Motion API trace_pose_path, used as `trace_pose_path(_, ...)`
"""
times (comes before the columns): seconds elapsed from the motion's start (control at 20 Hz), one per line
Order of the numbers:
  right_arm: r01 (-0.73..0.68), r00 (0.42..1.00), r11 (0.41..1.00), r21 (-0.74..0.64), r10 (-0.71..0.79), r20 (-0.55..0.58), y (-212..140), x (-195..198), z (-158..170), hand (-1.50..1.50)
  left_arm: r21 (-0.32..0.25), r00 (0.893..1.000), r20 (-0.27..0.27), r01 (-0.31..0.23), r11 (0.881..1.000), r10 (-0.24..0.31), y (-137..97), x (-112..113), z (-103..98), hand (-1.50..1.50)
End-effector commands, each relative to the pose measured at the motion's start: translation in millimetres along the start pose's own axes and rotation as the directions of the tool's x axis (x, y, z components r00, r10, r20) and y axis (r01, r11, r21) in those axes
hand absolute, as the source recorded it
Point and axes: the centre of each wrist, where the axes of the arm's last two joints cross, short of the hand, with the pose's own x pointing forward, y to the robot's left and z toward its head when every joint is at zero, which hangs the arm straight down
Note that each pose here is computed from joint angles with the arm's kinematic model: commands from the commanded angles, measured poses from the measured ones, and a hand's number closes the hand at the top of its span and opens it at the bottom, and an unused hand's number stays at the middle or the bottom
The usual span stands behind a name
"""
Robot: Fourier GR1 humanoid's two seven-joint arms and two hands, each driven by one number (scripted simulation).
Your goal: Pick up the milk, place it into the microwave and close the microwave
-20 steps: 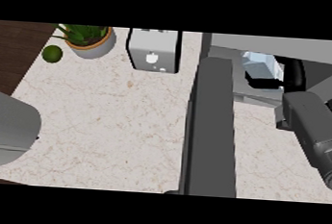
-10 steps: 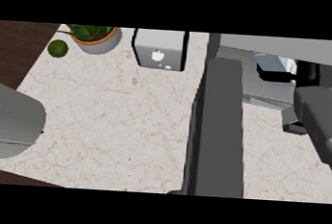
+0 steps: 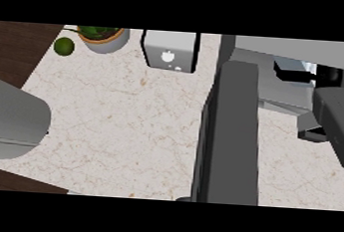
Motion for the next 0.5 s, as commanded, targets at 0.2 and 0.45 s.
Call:
trace_pose_path(0.2,-0.002,1.0,0.999,-0.035,0.002,-0.009,-16,0,-6,1.5,-0.013,0.999,-0.012,0.03,0.999,-0.031,1,1,-4,-1.5)
trace_pose_path(0.45,-0.005,1.0,0.999,-0.037,0.004,-0.008,-11,3,-7,1.5,-0.018,0.998,-0.018,0.057,0.998,-0.057,7,3,-8,-1.5)
